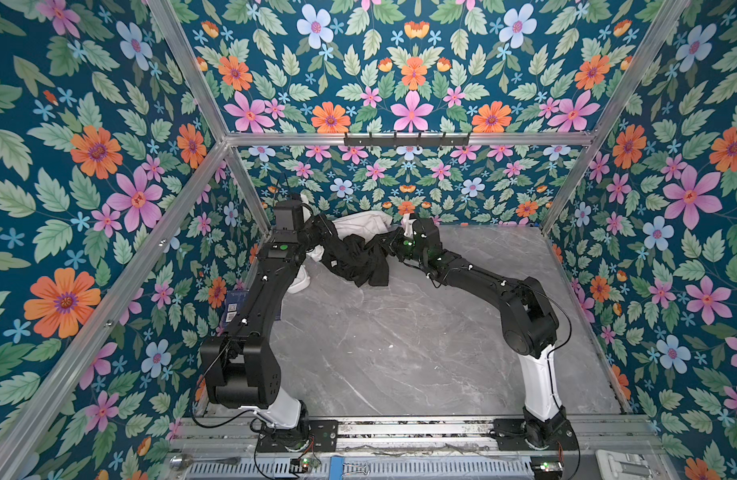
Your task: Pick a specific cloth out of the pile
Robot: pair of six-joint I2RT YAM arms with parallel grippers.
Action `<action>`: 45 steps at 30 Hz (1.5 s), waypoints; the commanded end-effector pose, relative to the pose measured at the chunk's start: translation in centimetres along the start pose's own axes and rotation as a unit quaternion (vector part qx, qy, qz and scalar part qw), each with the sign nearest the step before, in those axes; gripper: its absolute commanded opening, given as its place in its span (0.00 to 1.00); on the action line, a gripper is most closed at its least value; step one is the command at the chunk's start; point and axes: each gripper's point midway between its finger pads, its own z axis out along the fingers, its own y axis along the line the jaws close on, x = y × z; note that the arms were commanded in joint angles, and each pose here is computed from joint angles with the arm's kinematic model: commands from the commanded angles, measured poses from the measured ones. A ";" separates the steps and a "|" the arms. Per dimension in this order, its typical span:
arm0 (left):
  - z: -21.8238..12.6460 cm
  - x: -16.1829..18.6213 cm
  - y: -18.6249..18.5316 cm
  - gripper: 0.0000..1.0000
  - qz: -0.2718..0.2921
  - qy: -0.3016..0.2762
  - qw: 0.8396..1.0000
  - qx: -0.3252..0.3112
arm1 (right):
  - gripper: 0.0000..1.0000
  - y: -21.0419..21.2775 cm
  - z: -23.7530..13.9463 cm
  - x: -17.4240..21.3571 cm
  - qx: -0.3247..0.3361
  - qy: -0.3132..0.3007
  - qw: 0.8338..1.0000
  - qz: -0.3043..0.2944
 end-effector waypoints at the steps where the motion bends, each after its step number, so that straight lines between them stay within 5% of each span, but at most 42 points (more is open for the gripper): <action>1: -0.8 -1.3 -0.7 0.05 0.013 -0.020 1.000 0.007 | 0.00 1.4 0.0 0.0 -0.017 0.004 1.000 -0.011; 26: -7.7 -7.8 -7.4 0.06 0.026 -0.124 0.988 0.086 | 0.00 1.2 0.8 0.7 -0.014 0.009 1.000 -0.009; 45: -9.3 -8.4 -7.3 0.06 0.033 -0.154 0.984 0.077 | 0.00 2.7 0.0 0.5 -0.028 0.007 1.000 -0.013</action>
